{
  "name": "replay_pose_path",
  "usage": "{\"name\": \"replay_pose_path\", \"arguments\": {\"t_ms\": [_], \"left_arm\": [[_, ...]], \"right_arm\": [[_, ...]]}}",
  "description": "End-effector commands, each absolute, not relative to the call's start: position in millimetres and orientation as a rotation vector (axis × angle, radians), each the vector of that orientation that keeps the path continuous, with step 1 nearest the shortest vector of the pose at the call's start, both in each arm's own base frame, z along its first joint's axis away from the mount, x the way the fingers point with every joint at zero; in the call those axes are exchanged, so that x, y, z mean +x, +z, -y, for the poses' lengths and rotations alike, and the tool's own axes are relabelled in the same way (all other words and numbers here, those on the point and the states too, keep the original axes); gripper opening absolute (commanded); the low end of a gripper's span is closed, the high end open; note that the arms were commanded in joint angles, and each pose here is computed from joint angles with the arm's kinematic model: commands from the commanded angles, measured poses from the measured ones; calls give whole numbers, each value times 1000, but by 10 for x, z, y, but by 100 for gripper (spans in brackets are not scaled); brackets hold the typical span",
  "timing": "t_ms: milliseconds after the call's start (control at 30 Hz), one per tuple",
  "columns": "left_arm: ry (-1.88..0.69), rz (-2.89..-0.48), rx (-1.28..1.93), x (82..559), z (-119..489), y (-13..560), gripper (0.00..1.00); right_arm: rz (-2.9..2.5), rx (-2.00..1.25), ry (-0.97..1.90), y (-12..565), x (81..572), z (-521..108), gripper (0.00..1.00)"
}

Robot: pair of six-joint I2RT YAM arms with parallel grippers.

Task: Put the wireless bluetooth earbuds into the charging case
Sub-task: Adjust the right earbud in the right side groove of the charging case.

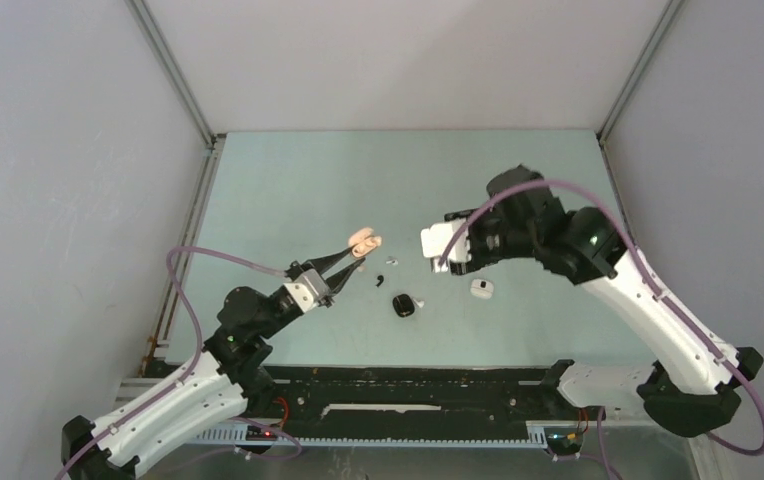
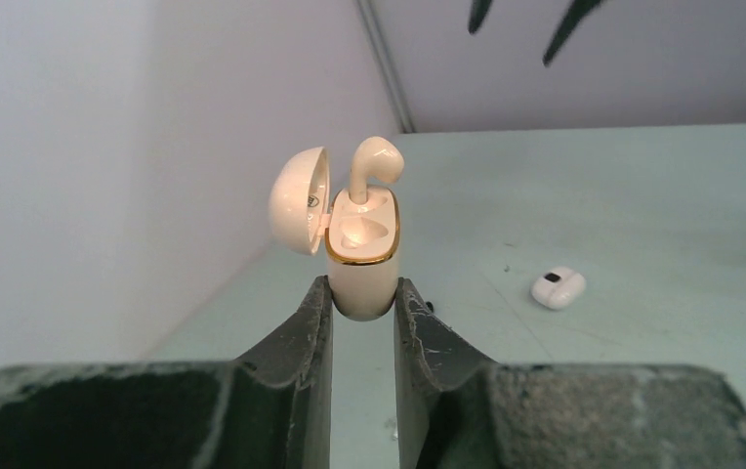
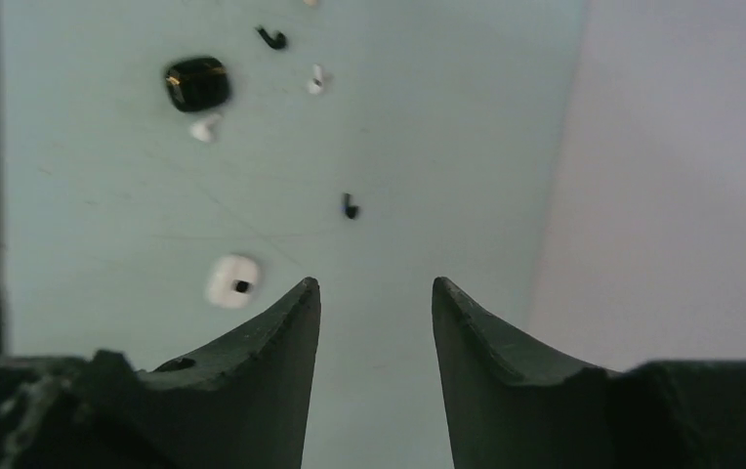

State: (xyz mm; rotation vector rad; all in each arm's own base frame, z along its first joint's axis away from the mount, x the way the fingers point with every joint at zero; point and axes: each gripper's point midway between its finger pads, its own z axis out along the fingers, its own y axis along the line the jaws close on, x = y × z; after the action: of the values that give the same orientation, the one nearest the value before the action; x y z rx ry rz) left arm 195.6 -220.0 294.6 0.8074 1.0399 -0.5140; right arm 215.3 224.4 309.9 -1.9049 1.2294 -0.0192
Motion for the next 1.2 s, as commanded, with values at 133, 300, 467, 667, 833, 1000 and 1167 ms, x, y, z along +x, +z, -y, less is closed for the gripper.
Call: {"name": "replay_pose_path", "arguments": {"t_ms": [133,300,467,667,833,1000,1167], "left_arm": [[-700,-969,928,1677,2469,3063,0],[-723,-979,937,1676,2511,3020,0],[-749,-980,940,1658,2541,3024,0],[-776,-978,955,1616,2571,3016,0],[-793,-973,965,1584,2589,3022,0],[-794,-980,981,1573,2599,3002,0],[-801,-979,986,1553,2606,3002,0]], "right_arm": [[-1371,-1884,685,3243,1411,-2322,35],[-1395,-1877,734,3221,1541,-2453,40],[-1426,-1865,748,3162,1712,-2636,52],[-1455,-1814,818,3144,1806,-2829,56],[-1482,-1778,853,3134,1865,-2932,57],[-1493,-1760,910,3143,1863,-3011,59],[-1498,-1756,972,3126,1816,-3104,62]]}}
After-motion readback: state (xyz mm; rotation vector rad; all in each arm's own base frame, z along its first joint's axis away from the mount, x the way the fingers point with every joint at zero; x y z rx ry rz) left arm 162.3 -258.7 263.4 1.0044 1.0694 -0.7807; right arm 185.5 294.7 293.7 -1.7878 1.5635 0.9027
